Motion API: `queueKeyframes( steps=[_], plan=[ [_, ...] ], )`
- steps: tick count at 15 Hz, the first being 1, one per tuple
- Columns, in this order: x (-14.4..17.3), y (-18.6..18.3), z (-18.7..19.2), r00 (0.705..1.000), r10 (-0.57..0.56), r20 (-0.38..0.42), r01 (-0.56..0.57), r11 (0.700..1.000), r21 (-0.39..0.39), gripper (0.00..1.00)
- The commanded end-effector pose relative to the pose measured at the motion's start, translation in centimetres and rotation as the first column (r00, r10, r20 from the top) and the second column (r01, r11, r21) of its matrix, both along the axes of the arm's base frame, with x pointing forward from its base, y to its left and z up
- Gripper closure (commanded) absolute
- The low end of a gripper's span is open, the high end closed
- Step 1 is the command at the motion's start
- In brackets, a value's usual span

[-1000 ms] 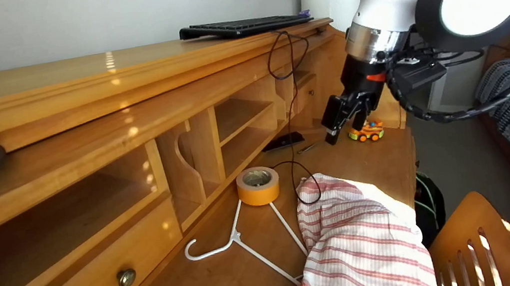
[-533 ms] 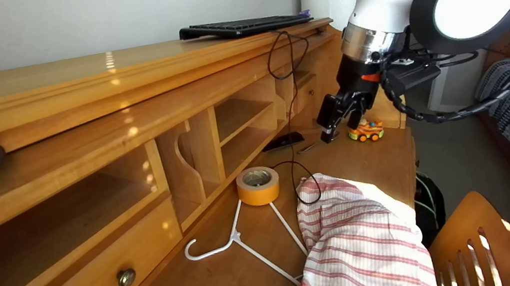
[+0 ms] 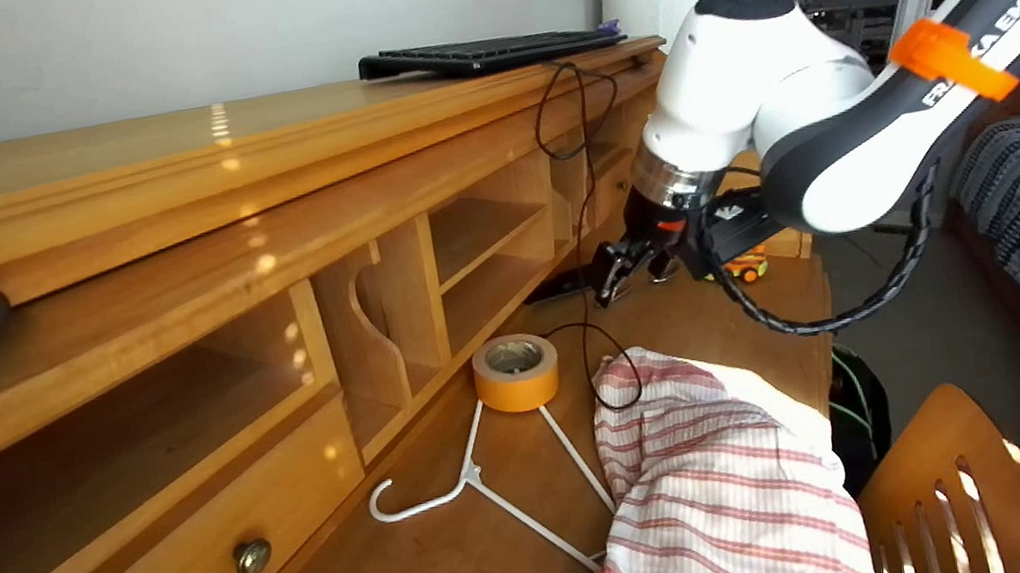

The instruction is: Put the cable on top of the keyboard

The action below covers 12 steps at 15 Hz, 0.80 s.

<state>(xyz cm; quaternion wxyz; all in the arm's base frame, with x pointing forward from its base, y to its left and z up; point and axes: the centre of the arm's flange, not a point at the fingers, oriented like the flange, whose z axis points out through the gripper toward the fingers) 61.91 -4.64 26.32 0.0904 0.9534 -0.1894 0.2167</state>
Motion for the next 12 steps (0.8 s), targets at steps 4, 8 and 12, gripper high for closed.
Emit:
queueKeyframes(
  steps=[4, 8, 12],
  plan=[
    [6.3, 3.4, -6.2, 0.998, -0.026, 0.055, 0.027, 0.999, -0.024, 0.0],
    [7.6, 3.9, -7.1, 0.997, -0.057, 0.048, 0.061, 0.996, -0.071, 0.05],
    [7.5, 4.2, -7.3, 0.994, -0.113, 0.008, 0.113, 0.99, -0.084, 0.0]
  ],
)
